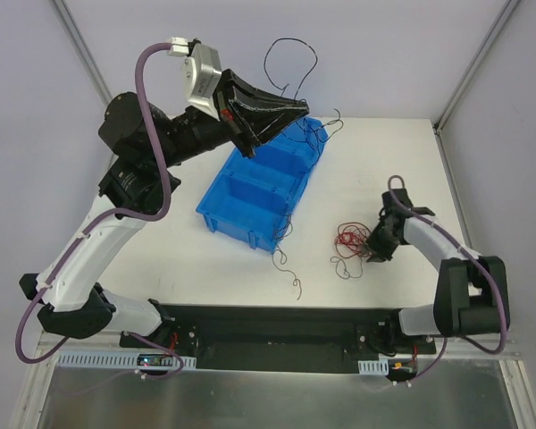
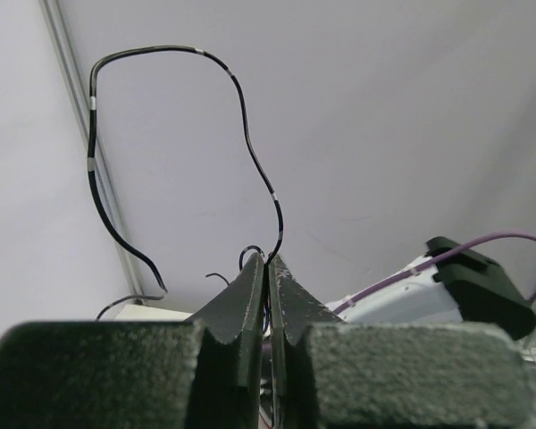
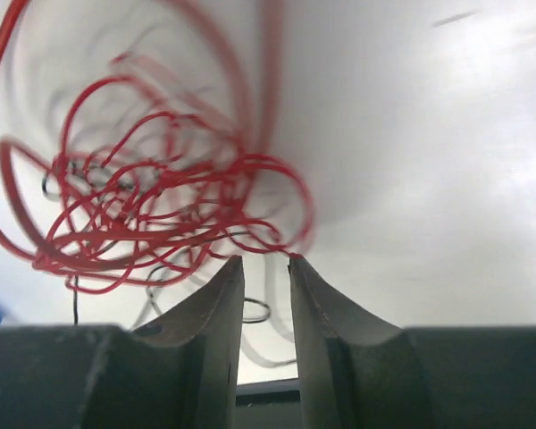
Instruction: Untangle the cables
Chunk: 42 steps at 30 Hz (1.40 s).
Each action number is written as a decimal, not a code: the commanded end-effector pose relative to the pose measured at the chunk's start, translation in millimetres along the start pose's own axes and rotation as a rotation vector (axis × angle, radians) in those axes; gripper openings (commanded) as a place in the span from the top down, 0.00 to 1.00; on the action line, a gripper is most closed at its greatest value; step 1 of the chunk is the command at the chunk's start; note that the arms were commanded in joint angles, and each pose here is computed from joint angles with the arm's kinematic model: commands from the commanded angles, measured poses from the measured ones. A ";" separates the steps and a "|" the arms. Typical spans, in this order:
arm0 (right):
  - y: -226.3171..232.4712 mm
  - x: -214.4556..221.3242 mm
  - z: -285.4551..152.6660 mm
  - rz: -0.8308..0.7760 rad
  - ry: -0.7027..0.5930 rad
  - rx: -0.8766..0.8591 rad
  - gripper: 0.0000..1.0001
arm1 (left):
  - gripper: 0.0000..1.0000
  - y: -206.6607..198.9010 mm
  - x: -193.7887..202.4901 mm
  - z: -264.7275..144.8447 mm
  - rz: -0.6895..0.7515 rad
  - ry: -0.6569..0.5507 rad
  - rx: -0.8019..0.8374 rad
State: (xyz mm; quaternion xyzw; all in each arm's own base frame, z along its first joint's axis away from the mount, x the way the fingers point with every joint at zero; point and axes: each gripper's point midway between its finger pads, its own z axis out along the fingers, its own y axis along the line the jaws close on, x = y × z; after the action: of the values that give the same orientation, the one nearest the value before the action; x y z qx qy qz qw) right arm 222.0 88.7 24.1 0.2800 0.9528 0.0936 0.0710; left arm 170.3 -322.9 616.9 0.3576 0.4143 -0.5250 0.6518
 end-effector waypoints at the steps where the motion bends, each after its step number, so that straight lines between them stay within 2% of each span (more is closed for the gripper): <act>1: -52.2 -27.5 -38.7 -0.062 -0.108 0.134 0.68 | 1.00 -1.0 -11.3 4.9 0.056 -0.039 0.009; 3: -18.2 -19.4 -58.5 -0.218 -0.050 -0.053 0.59 | 1.00 0.0 -4.0 7.9 0.042 -0.025 0.016; 5: 11.1 -9.0 -80.7 -0.344 -0.053 -0.221 0.48 | 1.00 3.4 1.9 11.3 0.034 -0.015 0.014; 6: 22.4 -3.5 -92.8 -0.399 -0.084 -0.290 0.40 | 1.00 4.9 5.1 13.2 0.031 -0.009 0.015; 8: 50.5 10.7 -120.0 -0.533 -0.165 -0.450 0.26 | 1.00 8.6 9.4 16.1 0.025 -0.004 0.004; 10: 89.1 30.4 -157.1 -0.719 -0.297 -0.672 0.17 | 1.00 15.6 14.3 18.6 0.015 0.002 -0.022; 11: 99.9 37.1 -174.9 -0.767 -0.383 -0.737 0.07 | 1.00 19.7 15.6 19.7 0.005 0.002 -0.042; 13: 117.3 47.8 -202.6 -0.809 -0.512 -0.858 0.00 | 1.00 25.4 17.4 21.4 -0.008 0.008 -0.070; 16: 133.1 57.7 -220.3 -0.810 -0.533 -0.972 0.00 | 1.00 28.3 19.3 24.4 -0.012 0.015 -0.077; 21: 163.0 65.3 -231.1 -0.879 -0.564 -1.030 0.02 | 1.00 34.5 20.9 28.6 -0.041 0.022 -0.104; 25: 179.6 36.4 -218.5 -0.774 -0.634 -0.898 0.05 | 1.00 35.9 20.2 30.6 -0.041 0.027 -0.106; 28: 180.9 17.4 -204.8 -0.724 -0.672 -0.803 0.10 | 1.00 34.8 20.7 32.8 -0.048 0.030 -0.095; 31: 176.9 -5.4 -202.2 -0.617 -0.738 -0.718 0.10 | 1.00 32.3 19.4 32.5 -0.054 0.028 -0.085; 37: 197.6 -14.6 -210.3 -0.503 -0.714 -0.742 0.18 | 1.00 31.7 25.8 33.8 -0.063 0.042 -0.074; 42: 194.4 -30.8 -209.1 -0.439 -0.771 -0.686 0.25 | 1.00 30.8 25.4 32.8 -0.055 0.044 -0.068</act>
State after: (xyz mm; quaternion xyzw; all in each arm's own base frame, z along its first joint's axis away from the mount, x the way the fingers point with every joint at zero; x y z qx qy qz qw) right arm 293.9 212.0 247.4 0.0000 0.8308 0.2812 0.4804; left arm 219.5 -359.4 592.3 0.3311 0.4787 -0.5111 0.6325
